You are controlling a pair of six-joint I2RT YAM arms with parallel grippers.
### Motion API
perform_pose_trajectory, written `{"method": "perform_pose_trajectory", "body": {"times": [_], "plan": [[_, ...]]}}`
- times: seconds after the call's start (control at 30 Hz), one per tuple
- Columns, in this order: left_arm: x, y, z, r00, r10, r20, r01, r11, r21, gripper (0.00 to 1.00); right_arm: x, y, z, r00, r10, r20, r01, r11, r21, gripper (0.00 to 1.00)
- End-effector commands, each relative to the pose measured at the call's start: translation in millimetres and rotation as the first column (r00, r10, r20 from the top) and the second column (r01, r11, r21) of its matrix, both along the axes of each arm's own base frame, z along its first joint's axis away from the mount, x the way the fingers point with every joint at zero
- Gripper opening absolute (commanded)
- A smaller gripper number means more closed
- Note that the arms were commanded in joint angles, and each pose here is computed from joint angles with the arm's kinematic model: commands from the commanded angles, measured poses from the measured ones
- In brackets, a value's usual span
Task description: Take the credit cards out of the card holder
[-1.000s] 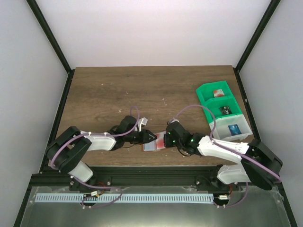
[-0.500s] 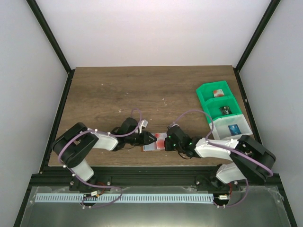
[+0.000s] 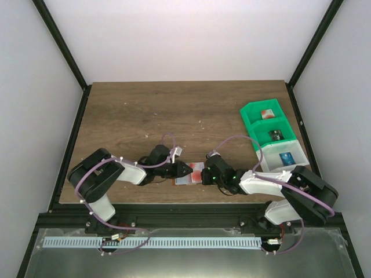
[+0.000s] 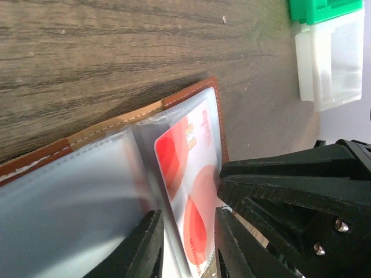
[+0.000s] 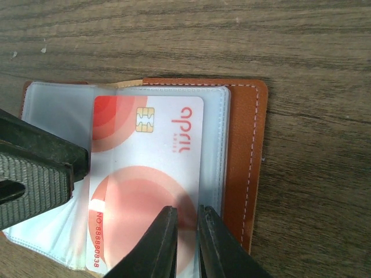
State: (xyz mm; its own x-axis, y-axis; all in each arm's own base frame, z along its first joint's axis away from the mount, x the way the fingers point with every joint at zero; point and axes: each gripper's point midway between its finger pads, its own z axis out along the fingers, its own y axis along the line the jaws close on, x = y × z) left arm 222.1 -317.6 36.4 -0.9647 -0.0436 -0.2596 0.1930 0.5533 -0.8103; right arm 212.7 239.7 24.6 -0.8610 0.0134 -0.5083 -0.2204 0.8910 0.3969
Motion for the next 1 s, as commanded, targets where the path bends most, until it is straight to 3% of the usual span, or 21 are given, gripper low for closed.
{"method": "perform_pose_trajectory", "body": {"times": [0.0,0.63,0.97], "plan": [[0.8,0.6,-8.3,1.0,0.009,-0.001,-0.009,1.0,0.019,0.26,-13.9,-15.4,-21.0,0.997,-0.005,-0.071,0.001,0.998,-0.061,0.13],[5.1,-6.7,-7.3,1.0,0.016,-0.002,-0.016,1.0,0.004,0.23,-14.7,-16.5,-23.3,0.997,-0.006,-0.075,0.001,0.998,-0.067,0.13],[6.0,-7.1,-10.3,1.0,0.02,-0.009,-0.02,1.0,0.011,0.08,-14.8,-17.0,-23.8,0.997,-0.009,-0.076,0.003,0.998,-0.068,0.13]]}}
